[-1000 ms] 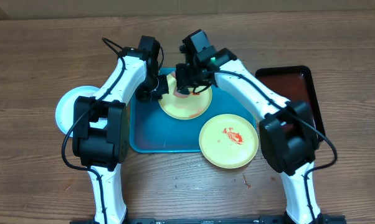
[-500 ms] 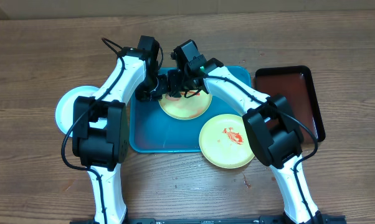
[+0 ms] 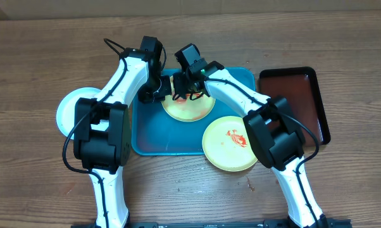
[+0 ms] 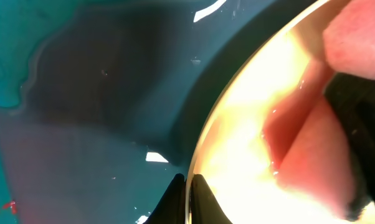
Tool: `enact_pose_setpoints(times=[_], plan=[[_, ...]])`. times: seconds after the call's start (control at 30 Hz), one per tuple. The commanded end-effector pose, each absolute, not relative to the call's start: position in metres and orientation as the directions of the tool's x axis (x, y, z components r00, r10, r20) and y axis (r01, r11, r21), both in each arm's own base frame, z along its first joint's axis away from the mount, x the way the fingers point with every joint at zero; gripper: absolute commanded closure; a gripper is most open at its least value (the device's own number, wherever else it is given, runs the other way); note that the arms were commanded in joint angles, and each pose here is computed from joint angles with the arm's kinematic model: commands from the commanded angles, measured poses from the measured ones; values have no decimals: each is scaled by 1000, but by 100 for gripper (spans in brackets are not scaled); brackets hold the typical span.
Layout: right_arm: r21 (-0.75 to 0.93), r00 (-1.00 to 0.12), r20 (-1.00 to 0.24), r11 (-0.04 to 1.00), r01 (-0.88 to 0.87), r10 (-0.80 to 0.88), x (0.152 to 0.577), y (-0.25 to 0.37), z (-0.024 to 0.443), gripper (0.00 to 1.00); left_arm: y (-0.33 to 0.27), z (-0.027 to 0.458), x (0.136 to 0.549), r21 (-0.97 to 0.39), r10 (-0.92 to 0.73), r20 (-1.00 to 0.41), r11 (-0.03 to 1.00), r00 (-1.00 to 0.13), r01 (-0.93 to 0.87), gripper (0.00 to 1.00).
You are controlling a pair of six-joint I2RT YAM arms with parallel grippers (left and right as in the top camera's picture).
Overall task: Clean dirty plates on tray and stack at the side
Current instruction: 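Scrub the yellow plate with the sponge while the left gripper holds its rim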
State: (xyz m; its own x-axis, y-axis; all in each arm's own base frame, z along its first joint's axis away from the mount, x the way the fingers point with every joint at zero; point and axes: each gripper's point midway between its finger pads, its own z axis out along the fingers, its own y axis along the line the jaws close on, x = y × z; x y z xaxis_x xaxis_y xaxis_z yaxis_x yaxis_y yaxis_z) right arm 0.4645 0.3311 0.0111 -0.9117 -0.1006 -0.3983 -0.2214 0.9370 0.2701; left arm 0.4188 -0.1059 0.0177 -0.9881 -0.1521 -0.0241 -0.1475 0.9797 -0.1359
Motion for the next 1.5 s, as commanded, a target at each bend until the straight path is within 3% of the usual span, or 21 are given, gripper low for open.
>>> enact_pose_setpoints(times=[0.0, 0.37, 0.8, 1.13, 1.27, 1.47], plan=[[91, -904, -401, 976, -200, -147, 468, 298, -7, 96, -106, 30, 422, -152, -137, -53, 980, -989, -128, 96], [-200, -900, -361, 963, -181, -244, 464, 244, -10, 96, -94, 30, 425, -153, -166, -54, 976, -985, -156, 96], [-349, -881, -343, 915, -201, -324, 471, 225, 15, 96, -91, 30, 425, -149, -173, -55, 975, -983, -163, 96], [-323, -876, -357, 923, -208, -323, 477, 236, 52, 96, -91, 30, 425, -148, -173, -55, 975, -983, -163, 96], [-218, -874, -376, 946, -241, -309, 477, 257, 83, 96, -91, 30, 425, -148, -173, -55, 975, -983, -163, 96], [67, -884, -386, 948, -313, -264, 472, 290, 129, 96, -91, 30, 425, -148, -172, -53, 975, -984, -163, 96]])
